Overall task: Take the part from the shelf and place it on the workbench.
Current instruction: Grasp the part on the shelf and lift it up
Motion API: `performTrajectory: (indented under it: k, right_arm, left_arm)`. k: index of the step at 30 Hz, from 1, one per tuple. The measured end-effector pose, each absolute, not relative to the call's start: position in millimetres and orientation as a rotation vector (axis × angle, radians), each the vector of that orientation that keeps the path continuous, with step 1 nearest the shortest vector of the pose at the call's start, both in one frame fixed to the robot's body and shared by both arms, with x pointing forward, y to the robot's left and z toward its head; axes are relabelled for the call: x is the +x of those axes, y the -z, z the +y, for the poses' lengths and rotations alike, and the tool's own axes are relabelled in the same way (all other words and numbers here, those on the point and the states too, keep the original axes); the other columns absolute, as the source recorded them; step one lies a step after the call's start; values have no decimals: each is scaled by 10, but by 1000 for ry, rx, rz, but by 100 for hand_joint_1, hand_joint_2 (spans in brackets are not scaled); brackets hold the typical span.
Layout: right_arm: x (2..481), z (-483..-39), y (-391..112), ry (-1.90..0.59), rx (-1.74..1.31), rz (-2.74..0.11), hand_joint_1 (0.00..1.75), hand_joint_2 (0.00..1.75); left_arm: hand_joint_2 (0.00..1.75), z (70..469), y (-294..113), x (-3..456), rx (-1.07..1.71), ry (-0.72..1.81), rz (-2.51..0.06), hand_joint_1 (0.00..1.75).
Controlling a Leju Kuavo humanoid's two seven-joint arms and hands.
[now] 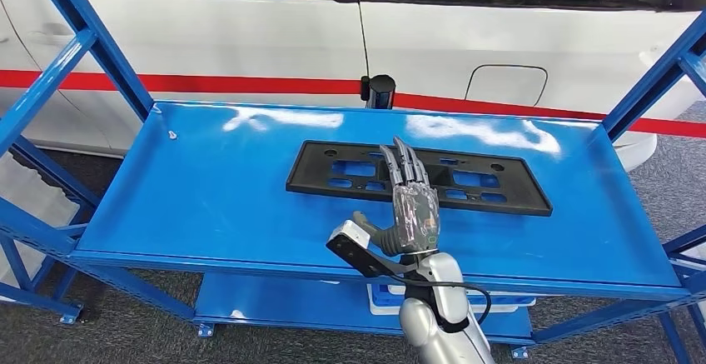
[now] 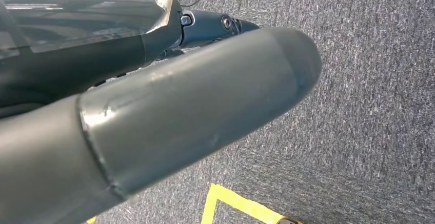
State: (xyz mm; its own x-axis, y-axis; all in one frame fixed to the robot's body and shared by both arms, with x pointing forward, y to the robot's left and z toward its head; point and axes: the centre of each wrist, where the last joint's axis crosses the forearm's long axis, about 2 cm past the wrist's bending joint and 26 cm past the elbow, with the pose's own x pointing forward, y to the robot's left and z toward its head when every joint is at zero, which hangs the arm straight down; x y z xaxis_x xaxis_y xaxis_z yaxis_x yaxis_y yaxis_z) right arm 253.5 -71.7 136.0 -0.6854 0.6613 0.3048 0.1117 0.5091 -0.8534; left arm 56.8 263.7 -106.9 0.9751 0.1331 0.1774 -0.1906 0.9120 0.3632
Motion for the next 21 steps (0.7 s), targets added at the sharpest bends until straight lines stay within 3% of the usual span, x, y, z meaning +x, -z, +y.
performTrajectory:
  k: [9, 21]
  right_arm:
    - [2622, -714, -1262, -1167, -670, -2043, 0, 175]
    - [3374, -1171, -1196, -1092, -1100, -1721, 0, 175]
  left_arm:
    - [0, 2638, 1069, 571, 383, -145, -161, 0]
    - [0, 2654, 1068, 590, 380, -71, -175, 0]
